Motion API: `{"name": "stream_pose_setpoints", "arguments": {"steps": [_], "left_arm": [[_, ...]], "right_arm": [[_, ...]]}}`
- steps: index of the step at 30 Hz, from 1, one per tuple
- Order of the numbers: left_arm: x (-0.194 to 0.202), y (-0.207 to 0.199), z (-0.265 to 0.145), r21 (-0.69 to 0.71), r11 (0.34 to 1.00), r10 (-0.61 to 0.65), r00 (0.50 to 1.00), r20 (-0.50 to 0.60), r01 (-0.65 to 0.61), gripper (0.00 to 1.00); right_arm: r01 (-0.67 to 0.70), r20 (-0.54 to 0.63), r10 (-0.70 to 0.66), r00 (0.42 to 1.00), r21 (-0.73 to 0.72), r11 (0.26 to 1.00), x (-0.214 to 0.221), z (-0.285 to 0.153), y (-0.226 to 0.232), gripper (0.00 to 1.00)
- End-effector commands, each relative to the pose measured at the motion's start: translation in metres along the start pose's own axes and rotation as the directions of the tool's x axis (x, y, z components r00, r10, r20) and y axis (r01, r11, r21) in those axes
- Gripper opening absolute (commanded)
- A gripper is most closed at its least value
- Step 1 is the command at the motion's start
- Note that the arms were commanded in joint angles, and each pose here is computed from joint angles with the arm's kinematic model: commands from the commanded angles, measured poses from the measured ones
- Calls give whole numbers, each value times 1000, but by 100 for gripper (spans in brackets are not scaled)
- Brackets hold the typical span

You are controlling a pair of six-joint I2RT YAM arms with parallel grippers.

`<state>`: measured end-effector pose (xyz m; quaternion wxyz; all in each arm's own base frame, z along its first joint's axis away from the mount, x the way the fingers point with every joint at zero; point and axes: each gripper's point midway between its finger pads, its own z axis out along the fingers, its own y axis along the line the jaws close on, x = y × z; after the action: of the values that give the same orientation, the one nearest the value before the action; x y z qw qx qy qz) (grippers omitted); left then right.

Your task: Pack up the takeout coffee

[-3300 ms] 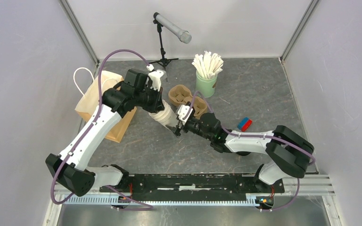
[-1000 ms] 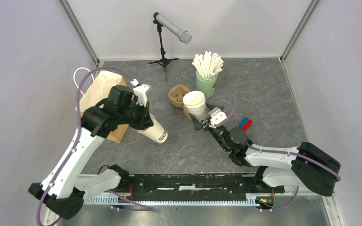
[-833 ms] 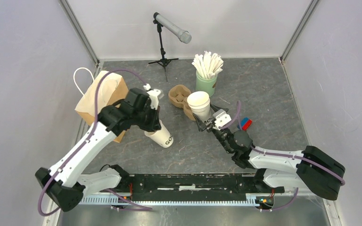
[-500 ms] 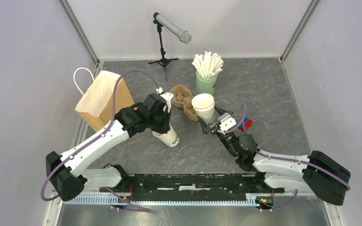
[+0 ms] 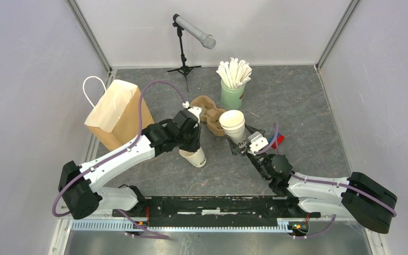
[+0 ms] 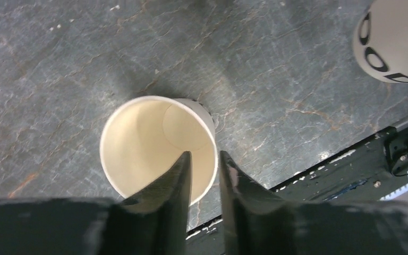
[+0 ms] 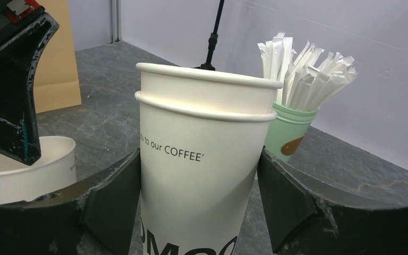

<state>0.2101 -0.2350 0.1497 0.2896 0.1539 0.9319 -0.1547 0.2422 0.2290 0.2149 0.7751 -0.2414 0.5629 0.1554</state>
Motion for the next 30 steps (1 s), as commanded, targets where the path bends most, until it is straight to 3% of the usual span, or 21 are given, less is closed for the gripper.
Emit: {"name": "stream_pose_setpoints", "arguments": {"steps": [1, 3, 6, 9, 14, 22, 30], "left_arm": [[-27, -25, -13, 116, 991, -84, 992, 98, 73, 39], [-35, -31, -28, 152, 985, -97, 986, 133, 77, 49], [-57, -36, -61, 201, 979, -76, 971, 228, 30, 53], [-78, -46, -95, 252, 964, 3, 946, 324, -89, 57], [-93, -75, -129, 353, 880, 162, 899, 406, -318, 61], [-82, -107, -117, 479, 750, 323, 885, 336, -456, 67], [-75, -109, -82, 486, 758, 355, 901, 250, -434, 63]], "right_arm": [[-4, 69, 3, 998, 22, 1000, -16, -2, -6, 75], [5, 84, -5, 996, 2, 1000, -17, -4, -4, 75], [24, 125, -16, 992, -59, 998, -22, -8, 6, 77], [37, 157, -16, 987, -135, 990, -27, -10, 19, 77], [56, 194, -1, 981, -280, 958, -33, -10, 47, 76], [52, 198, 32, 980, -406, 912, -38, -7, 74, 76], [48, 190, 35, 981, -414, 909, -37, -2, 78, 76]]}}
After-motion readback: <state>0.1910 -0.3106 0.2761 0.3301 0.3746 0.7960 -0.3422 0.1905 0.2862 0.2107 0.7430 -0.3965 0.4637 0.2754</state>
